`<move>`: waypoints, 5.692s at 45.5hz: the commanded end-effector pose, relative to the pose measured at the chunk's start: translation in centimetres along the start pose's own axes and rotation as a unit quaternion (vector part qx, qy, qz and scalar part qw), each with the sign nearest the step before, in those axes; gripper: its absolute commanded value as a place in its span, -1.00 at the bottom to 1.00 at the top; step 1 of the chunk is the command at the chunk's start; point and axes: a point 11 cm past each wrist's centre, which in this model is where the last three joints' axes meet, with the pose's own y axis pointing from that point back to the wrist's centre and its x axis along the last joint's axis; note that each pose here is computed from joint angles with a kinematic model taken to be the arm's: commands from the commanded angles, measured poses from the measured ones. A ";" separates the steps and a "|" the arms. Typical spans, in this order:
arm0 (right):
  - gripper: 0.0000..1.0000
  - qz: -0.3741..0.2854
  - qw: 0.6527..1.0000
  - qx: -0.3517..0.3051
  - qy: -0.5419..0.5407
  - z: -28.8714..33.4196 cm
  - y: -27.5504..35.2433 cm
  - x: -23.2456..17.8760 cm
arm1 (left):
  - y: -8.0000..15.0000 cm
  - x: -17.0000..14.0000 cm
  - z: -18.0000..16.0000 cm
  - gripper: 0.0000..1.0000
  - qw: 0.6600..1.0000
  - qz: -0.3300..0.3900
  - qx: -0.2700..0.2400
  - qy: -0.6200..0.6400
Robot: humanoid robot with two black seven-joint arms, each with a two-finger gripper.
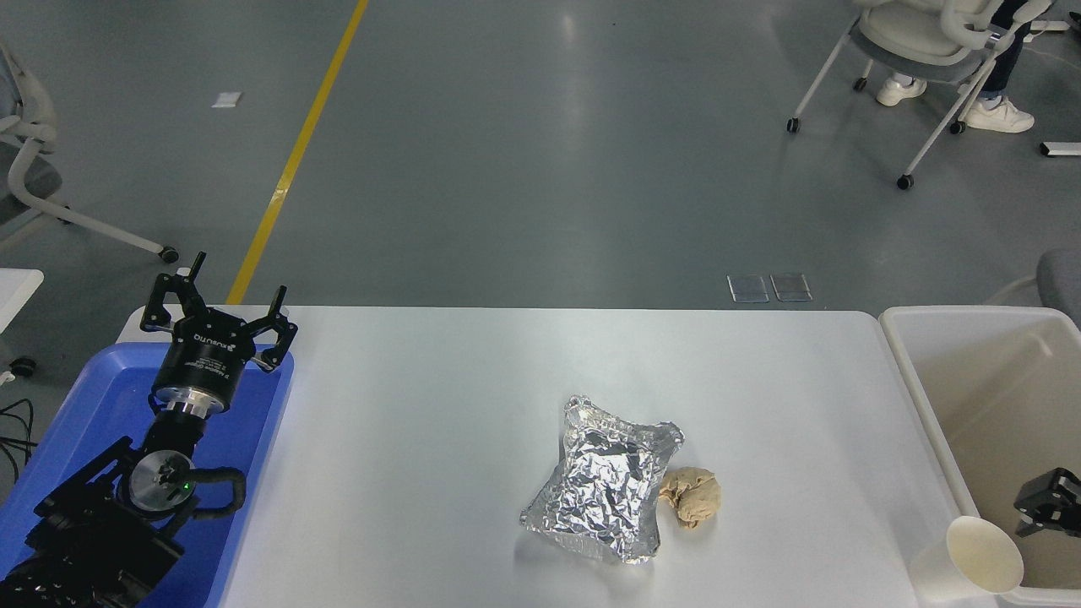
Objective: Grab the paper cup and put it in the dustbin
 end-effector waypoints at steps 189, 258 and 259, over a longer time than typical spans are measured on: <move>-1.00 0.030 0.984 0.155 0.082 -8.6 25.1 2.0 | -0.1 -0.1 -0.1 1.00 1.000 -0.002 0.002 0.001; -1.00 0.299 0.953 -0.030 0.031 -0.8 -4.4 13.3 | 0.0 0.0 0.0 1.00 1.000 0.000 0.001 -0.001; -1.00 0.305 0.951 -0.030 0.030 -0.8 -4.7 13.4 | 0.0 0.0 0.0 1.00 1.000 0.000 0.001 -0.001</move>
